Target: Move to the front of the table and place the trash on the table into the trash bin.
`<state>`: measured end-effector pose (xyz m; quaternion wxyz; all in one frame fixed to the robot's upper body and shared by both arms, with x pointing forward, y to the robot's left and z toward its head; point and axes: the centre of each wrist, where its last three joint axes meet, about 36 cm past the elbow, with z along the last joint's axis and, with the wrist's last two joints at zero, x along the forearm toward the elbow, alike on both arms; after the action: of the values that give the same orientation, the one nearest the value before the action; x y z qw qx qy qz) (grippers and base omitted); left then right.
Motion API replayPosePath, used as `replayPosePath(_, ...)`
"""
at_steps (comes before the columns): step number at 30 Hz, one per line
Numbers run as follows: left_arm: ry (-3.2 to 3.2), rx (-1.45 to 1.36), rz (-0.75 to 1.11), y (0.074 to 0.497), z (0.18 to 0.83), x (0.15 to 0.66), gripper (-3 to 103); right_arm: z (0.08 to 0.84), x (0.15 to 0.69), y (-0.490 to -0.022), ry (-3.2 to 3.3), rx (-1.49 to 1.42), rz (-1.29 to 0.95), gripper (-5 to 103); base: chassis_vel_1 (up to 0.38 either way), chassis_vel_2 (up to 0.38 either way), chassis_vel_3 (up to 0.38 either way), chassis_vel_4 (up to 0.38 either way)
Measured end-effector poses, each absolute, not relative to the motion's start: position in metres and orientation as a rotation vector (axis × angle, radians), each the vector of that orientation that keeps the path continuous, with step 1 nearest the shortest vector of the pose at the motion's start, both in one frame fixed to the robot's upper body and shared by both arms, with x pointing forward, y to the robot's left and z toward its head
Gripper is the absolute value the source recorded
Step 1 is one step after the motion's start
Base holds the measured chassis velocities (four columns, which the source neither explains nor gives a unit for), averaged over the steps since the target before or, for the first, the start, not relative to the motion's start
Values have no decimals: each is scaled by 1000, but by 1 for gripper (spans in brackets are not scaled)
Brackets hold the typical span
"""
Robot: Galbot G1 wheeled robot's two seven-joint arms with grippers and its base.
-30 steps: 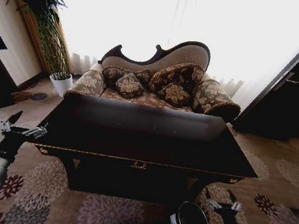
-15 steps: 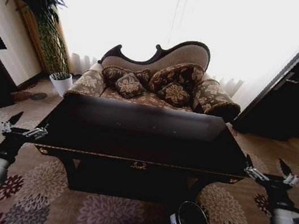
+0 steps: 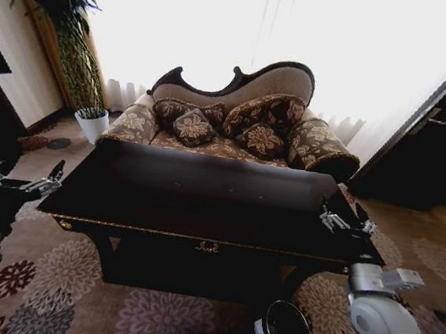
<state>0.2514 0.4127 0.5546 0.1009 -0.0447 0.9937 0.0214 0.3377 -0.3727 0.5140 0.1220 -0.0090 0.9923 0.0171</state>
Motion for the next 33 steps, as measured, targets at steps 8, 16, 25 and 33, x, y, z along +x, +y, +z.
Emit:
replayPosePath(8, 2925, -198, 68, 417, 566, 241, 100, 504, 349, -358, 2910, -60, 65, 100, 0, 0, 0, 0)
replayPosePath(16, 2934, -257, 65, 424, 566, 240, 100, 500, 348, -349, 2918, -77, 85, 100, 0, 0, 0, 0)
replayPosePath(25, 2936, -258, 65, 424, 566, 240, 100, 500, 348, -350, 2920, -77, 84, 100, 0, 0, 0, 0)
replayPosePath(33, 2962, -320, -7, 415, 566, 236, 100, 486, 333, -312, 2921, -236, 189, 100, 0, 0, 0, 0)
